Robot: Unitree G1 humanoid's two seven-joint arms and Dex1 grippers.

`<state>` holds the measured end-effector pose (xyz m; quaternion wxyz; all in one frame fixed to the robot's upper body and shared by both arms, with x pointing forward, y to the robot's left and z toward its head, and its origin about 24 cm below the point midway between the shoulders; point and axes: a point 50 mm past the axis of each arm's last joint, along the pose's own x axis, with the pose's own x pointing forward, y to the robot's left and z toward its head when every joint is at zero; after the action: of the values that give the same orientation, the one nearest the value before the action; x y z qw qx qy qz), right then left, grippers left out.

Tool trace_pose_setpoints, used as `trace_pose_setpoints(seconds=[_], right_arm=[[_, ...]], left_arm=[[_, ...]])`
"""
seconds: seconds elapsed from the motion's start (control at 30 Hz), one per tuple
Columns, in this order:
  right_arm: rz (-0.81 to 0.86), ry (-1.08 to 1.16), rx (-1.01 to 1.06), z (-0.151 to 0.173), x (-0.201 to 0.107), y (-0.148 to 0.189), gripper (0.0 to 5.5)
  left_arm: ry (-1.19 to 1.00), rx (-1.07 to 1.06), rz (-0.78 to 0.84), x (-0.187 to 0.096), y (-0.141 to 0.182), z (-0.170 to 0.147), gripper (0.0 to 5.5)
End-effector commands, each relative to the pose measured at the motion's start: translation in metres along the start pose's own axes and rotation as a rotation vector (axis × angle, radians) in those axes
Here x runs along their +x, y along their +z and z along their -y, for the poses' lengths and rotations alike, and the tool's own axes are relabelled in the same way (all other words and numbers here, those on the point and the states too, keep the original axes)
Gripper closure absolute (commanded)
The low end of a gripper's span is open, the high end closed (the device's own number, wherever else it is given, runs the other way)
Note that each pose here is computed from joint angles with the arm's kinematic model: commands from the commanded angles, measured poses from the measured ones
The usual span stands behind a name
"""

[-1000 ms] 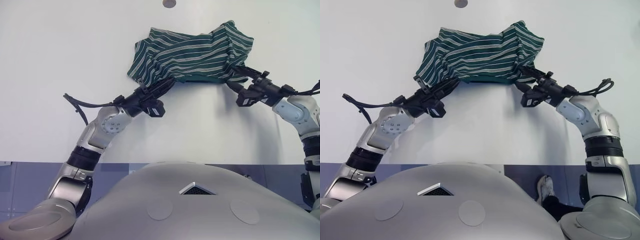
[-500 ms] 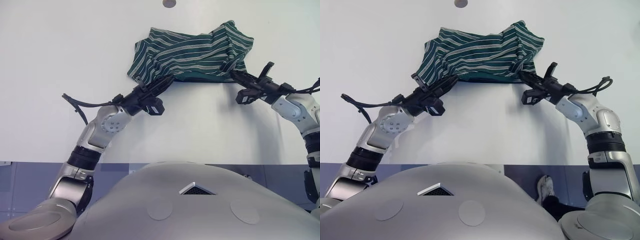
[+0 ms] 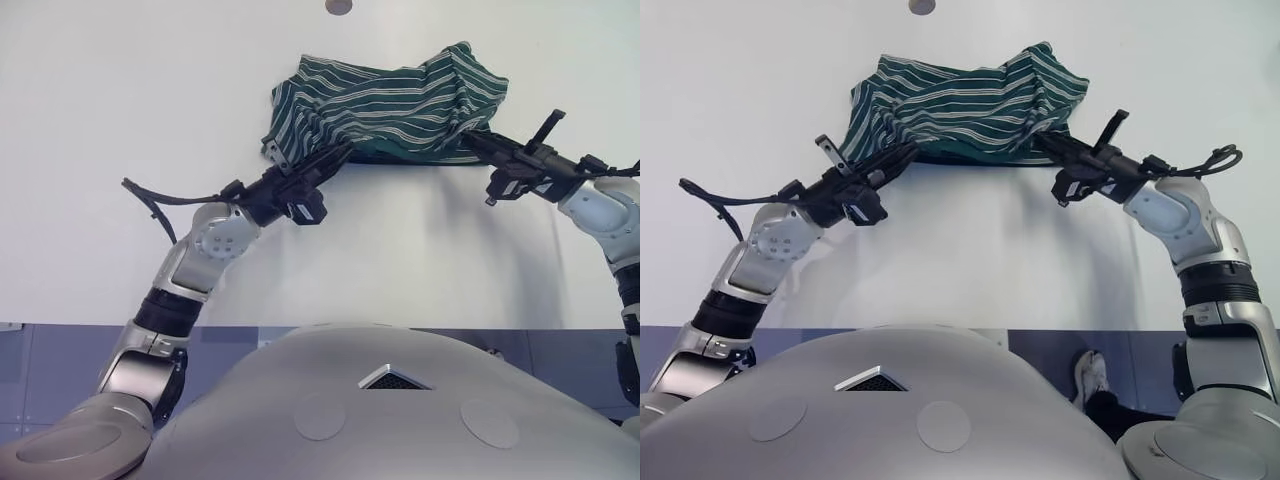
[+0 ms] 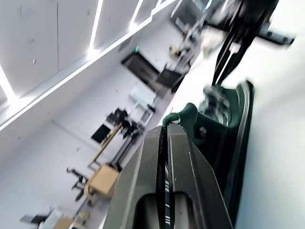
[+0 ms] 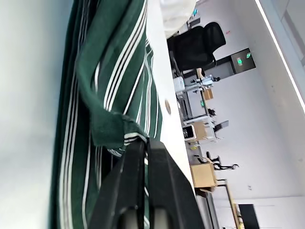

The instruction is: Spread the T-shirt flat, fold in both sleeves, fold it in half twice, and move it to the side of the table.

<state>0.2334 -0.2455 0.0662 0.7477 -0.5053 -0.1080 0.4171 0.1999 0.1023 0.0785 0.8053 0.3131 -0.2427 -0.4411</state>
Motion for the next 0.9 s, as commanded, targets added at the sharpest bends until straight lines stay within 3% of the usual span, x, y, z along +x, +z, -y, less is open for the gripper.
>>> trace_pose_setpoints(seconds=[0.03,0.13,0.27,0.37,0.5,0.67,0.9], right_arm=[[-0.017,0.009,0.005,0.018,-0.003,-0.004,5.45],[-0.029,0.037,-0.013,0.02,0.009,-0.006,5.45],[-0.061,0.151,-0.042,0.014,0.034,-0.012,5.45],[-0.118,0.328,-0.021,0.003,0.041,-0.022,5.45],[-0.17,0.635,0.092,-0.014,0.032,-0.027,5.45],[-0.098,0.973,0.305,-0.038,0.004,-0.001,5.45],[0.003,1.146,0.544,-0.079,-0.034,0.053,5.45]], left_arm=[[0.014,0.013,-0.003,0.001,-0.002,-0.012,5.5],[0.048,0.074,-0.159,0.002,-0.028,-0.022,5.5],[-0.071,0.194,-0.289,0.02,-0.057,-0.02,5.5],[-0.326,0.227,-0.362,0.028,-0.077,0.003,5.5],[-0.82,0.177,-0.441,0.012,-0.091,0.04,5.5],[-1.247,-0.134,-0.449,-0.024,-0.07,0.059,5.5],[-1.363,-0.766,-0.288,-0.08,0.003,0.074,5.5]])
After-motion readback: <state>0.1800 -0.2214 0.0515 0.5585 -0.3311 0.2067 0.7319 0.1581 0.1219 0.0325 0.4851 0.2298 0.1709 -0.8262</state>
